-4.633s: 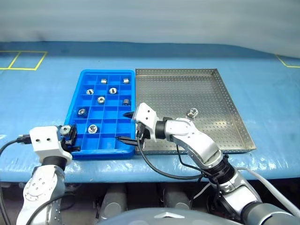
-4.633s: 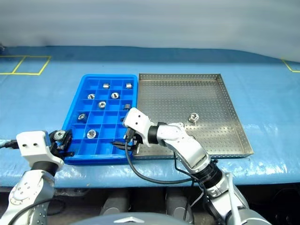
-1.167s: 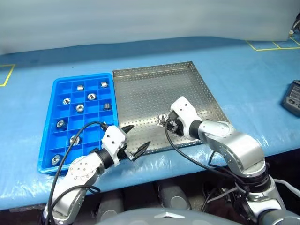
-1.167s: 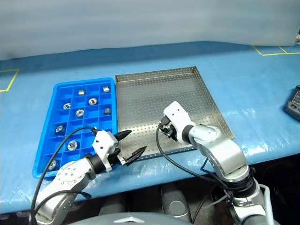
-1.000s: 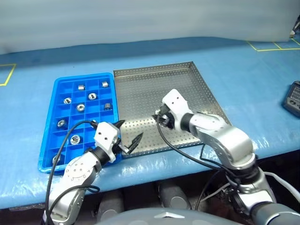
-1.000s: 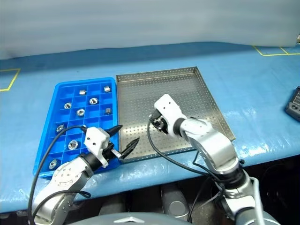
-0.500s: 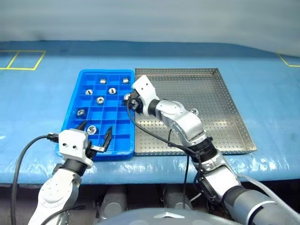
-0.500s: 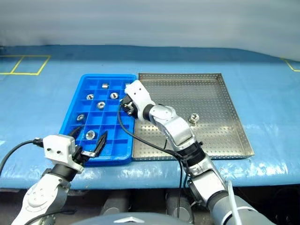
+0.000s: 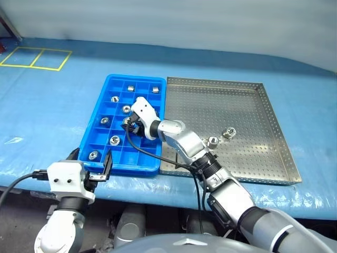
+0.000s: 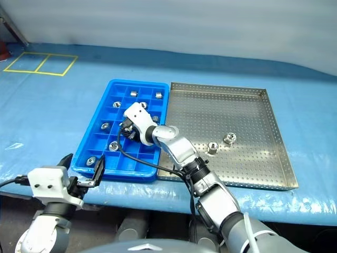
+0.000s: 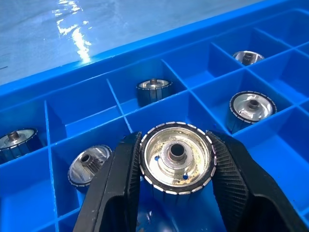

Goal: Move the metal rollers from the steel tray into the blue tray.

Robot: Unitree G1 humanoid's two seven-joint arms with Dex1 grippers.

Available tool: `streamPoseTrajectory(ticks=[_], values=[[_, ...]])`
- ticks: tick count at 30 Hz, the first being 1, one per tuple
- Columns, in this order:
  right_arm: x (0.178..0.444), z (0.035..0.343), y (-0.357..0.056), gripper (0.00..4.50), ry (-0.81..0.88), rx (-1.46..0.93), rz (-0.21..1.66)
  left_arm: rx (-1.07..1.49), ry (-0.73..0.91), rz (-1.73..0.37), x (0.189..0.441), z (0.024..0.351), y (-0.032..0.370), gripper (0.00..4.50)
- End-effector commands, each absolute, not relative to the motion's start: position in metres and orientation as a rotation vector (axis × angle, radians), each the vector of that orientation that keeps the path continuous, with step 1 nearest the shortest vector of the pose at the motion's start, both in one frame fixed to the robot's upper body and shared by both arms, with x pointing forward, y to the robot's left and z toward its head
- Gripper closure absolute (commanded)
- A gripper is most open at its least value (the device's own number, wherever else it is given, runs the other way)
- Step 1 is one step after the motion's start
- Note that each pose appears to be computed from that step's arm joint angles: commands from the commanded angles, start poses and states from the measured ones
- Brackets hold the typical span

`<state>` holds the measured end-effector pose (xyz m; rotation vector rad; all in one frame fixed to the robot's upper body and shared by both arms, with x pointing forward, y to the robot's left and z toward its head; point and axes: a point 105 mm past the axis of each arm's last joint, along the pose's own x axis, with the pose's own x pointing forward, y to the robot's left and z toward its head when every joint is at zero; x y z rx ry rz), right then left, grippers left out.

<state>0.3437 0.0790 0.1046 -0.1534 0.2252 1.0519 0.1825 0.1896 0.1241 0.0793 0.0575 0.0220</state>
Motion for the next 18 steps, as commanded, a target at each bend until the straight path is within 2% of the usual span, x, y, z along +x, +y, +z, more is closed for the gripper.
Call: streamPoseTrajectory(ticks=[1,9,16,18], values=[[0.35,0.122,0.078,2.8,0.157,-0.147,1.045,0.09,-0.016,0.001,0.184,0.141,0.185,0.0],[0.354,0.117,0.064,2.8,0.181,-0.15,0.996,0.089,-0.017,-0.058,0.193,0.139,0.178,0.0],[0.354,0.116,0.057,0.44,0.188,-0.118,0.966,0.089,-0.013,-0.124,0.2,0.139,0.172,0.0],[0.354,0.12,0.053,0.04,0.175,-0.108,0.953,0.088,-0.01,-0.148,0.203,0.138,0.169,0.0]])
